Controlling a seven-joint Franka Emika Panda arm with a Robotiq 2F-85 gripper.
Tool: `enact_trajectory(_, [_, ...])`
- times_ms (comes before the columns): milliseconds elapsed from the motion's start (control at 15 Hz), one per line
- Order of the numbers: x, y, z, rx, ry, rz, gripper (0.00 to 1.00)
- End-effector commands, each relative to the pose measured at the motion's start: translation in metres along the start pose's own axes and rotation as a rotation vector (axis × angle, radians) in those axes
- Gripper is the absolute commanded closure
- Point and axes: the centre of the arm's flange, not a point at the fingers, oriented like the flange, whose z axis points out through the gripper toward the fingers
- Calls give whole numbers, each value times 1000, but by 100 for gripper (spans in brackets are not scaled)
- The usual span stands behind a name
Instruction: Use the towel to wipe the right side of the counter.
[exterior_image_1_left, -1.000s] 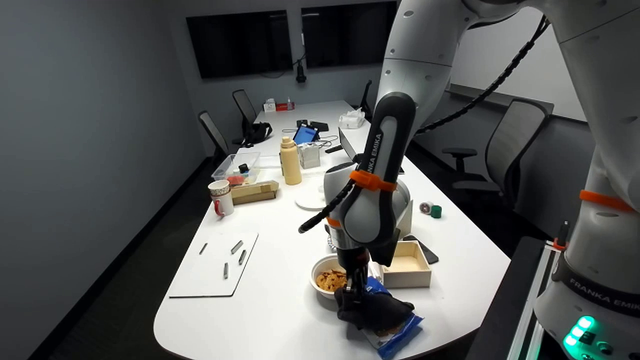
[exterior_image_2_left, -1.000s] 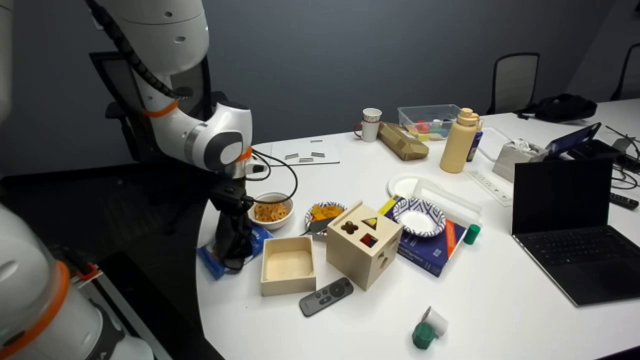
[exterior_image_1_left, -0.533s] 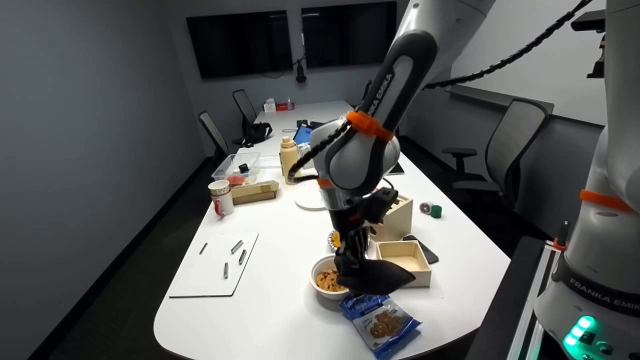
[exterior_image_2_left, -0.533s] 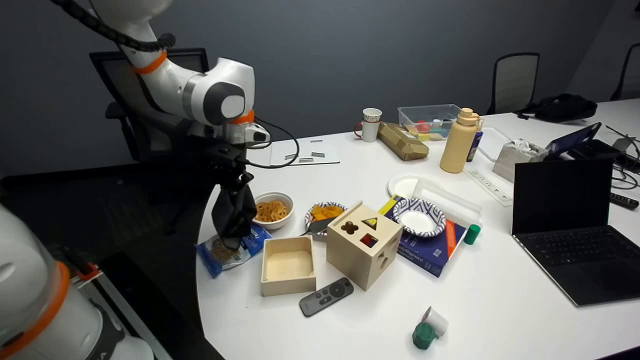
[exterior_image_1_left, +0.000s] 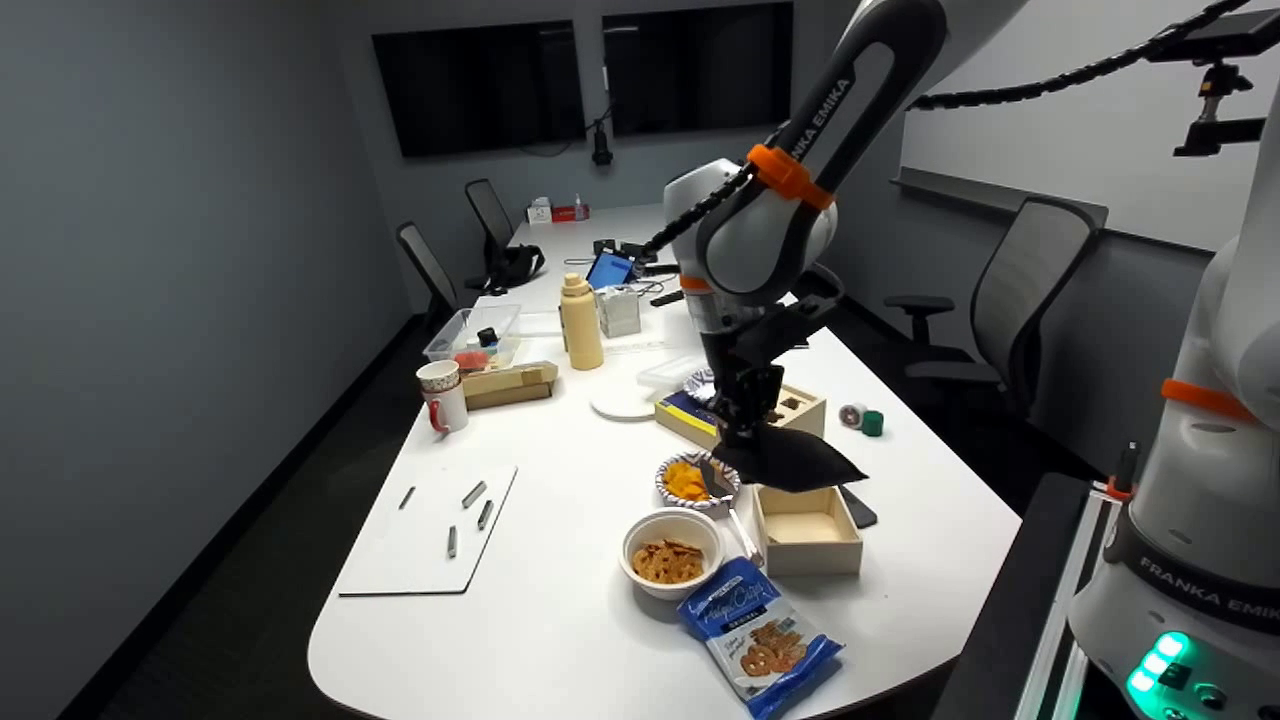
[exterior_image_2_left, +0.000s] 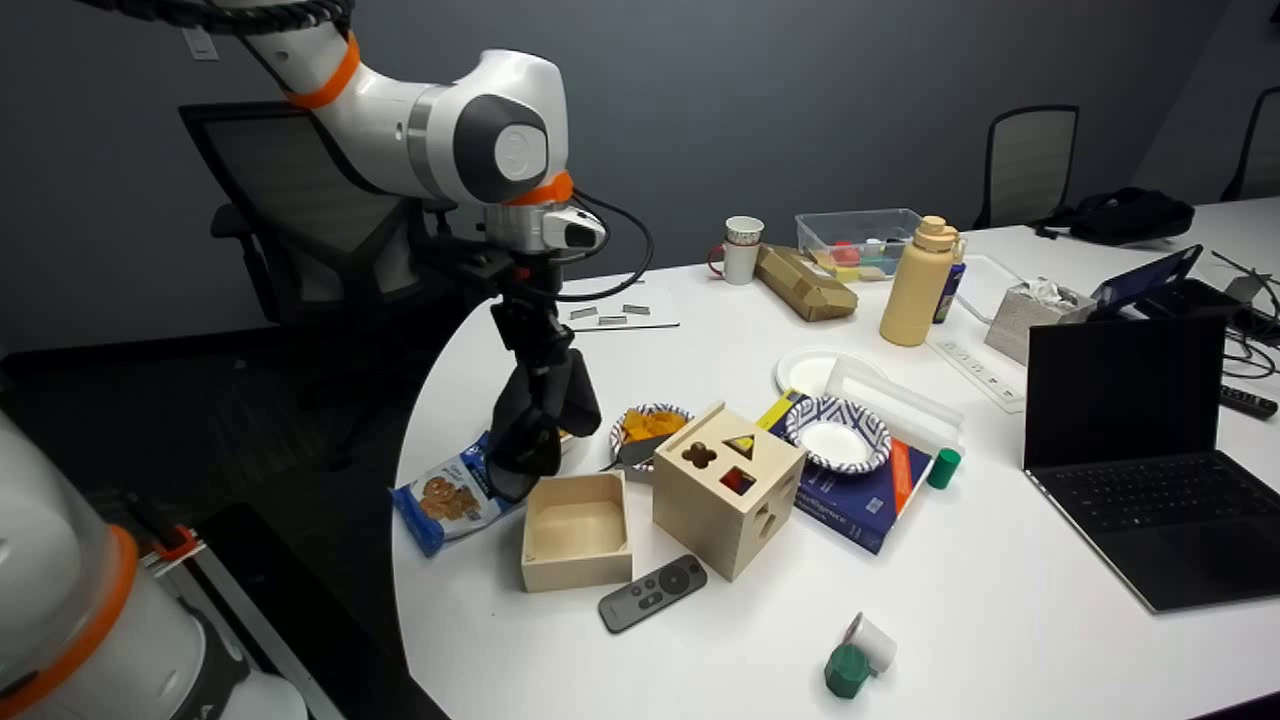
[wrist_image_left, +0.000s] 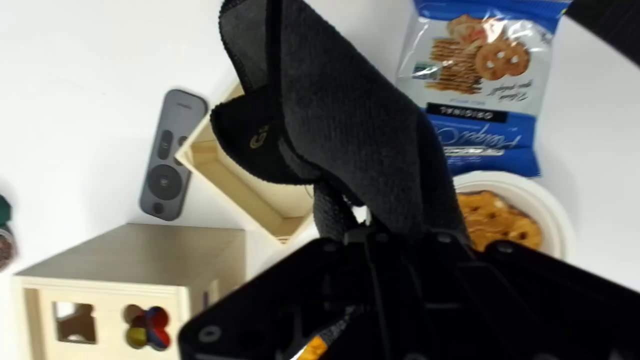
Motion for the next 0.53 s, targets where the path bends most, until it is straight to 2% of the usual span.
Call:
enact_trajectory(0, [-11, 58, 19, -51, 40, 190, 98])
enact_trajectory(333, [-38, 132, 39, -93, 80, 444, 98])
enact_trajectory(467, [-37, 157, 53, -117, 117, 531, 98])
